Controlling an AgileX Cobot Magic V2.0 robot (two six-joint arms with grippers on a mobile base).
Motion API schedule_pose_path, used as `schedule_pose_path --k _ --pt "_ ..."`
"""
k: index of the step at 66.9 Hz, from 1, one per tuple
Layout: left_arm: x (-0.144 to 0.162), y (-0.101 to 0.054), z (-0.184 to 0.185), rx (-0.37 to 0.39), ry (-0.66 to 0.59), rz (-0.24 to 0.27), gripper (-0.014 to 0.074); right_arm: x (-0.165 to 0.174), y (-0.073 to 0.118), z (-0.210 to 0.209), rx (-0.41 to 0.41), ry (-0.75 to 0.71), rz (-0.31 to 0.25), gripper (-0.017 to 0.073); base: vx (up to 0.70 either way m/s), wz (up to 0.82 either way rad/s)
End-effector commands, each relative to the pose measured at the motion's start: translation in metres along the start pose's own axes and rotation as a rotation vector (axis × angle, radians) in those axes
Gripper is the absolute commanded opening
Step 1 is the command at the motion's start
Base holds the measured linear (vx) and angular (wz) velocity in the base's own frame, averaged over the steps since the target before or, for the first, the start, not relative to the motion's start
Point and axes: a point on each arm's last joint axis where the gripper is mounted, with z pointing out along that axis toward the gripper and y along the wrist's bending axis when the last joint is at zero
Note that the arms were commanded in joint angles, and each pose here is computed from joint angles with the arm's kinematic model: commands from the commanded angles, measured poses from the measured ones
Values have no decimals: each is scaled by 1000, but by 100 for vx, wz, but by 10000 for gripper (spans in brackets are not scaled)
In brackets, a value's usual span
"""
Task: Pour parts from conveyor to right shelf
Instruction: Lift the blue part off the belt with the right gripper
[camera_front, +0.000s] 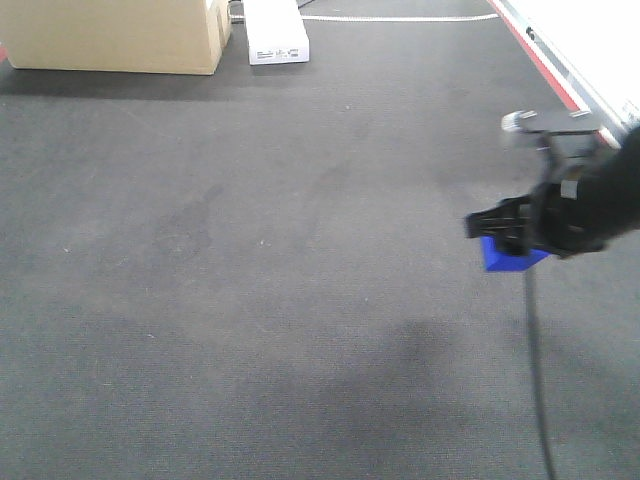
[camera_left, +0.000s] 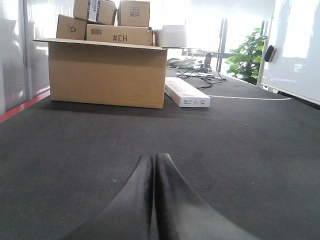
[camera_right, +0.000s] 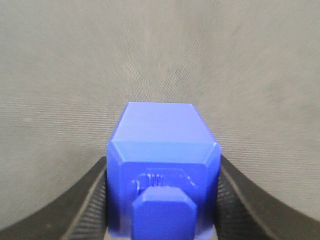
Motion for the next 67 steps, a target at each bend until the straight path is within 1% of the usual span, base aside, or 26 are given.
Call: schedule_pose_path --k 1,11,18,26,32,40,49,52,58,67 --pt "2 0 0 14 -60 -16 -6 5 -6 -53 -21 -241 -20 -7 0 0" --pt "2 0 0 14 -60 -16 -6 36 -12 -104 -48 -435 -11 -5 0 0" --pt "2 0 0 14 -60 -16 -6 67 -18 -139 -60 -584 -15 -4 0 0" --pt "2 0 0 14 -60 -16 -6 103 -24 -160 -70 -709 -14 -4 0 0" --pt "2 0 0 14 -60 -16 -6 130 -27 -164 -61 -771 -30 -4 0 0" --pt "2 0 0 14 -60 -16 -6 163 -30 -159 -48 -865 -72 -4 0 0" --pt "2 0 0 14 -60 -16 -6 194 -31 -154 -64 -1022 -79 -4 0 0" --pt "2 0 0 14 -60 -16 -6 201 -31 -151 -68 -1057 -79 -4 0 0" --pt "2 0 0 14 -60 -16 -6 211 -31 -139 -69 -1064 -83 -4 0 0" --pt "2 0 0 14 -60 -16 -6 214 -30 -129 -59 -1068 -107 -4 0 0"
